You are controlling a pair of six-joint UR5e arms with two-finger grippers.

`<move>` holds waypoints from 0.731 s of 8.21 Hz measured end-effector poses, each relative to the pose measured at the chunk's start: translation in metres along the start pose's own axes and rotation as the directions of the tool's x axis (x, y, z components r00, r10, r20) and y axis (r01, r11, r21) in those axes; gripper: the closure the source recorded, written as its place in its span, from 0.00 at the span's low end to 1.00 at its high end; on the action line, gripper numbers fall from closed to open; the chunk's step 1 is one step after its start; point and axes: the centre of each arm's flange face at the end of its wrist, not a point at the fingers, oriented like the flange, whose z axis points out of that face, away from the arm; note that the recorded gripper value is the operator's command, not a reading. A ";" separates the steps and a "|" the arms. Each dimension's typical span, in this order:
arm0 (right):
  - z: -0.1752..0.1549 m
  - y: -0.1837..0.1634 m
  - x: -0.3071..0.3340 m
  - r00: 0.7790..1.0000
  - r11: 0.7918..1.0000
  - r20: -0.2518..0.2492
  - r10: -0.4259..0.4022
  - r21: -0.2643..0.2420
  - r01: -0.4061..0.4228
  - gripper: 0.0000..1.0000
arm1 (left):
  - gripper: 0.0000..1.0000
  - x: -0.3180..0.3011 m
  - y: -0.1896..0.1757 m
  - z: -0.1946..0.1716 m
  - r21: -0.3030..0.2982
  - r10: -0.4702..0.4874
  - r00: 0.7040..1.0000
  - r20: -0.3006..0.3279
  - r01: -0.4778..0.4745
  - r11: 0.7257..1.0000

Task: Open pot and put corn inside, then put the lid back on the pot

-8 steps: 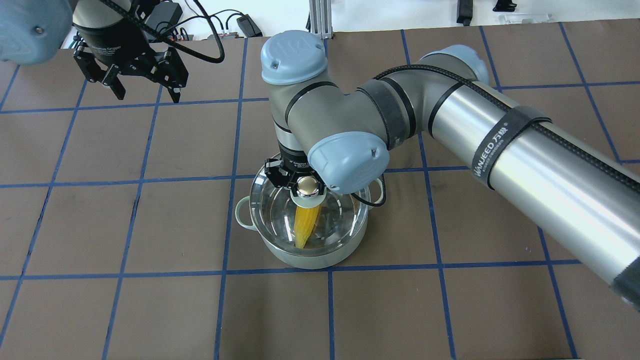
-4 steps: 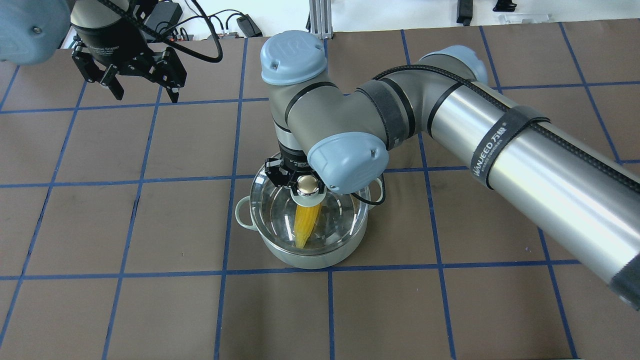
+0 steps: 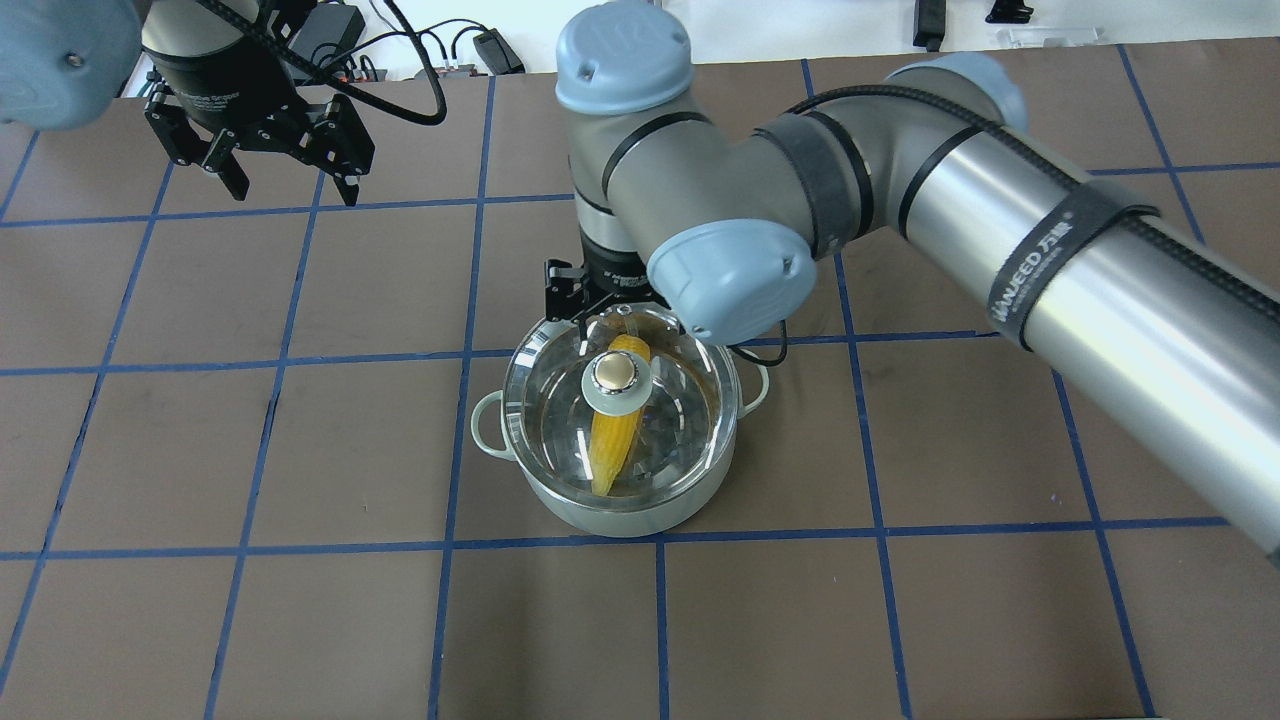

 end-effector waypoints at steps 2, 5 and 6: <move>-0.057 -0.018 0.053 0.999 0.996 0.019 -0.042 0.080 0.041 0.00 | 0.00 0.000 0.000 0.000 0.000 0.000 1.000 -0.001 0.000 1.000; -0.153 -0.011 0.160 0.997 0.982 -0.003 -0.083 0.169 0.083 0.00 | 0.00 0.001 0.001 -0.006 0.012 0.002 1.000 -0.008 -0.002 1.000; -0.176 -0.007 0.196 0.996 0.981 -0.023 -0.089 0.171 0.092 0.00 | 0.00 0.004 0.003 -0.010 0.021 0.004 1.000 -0.026 -0.003 1.000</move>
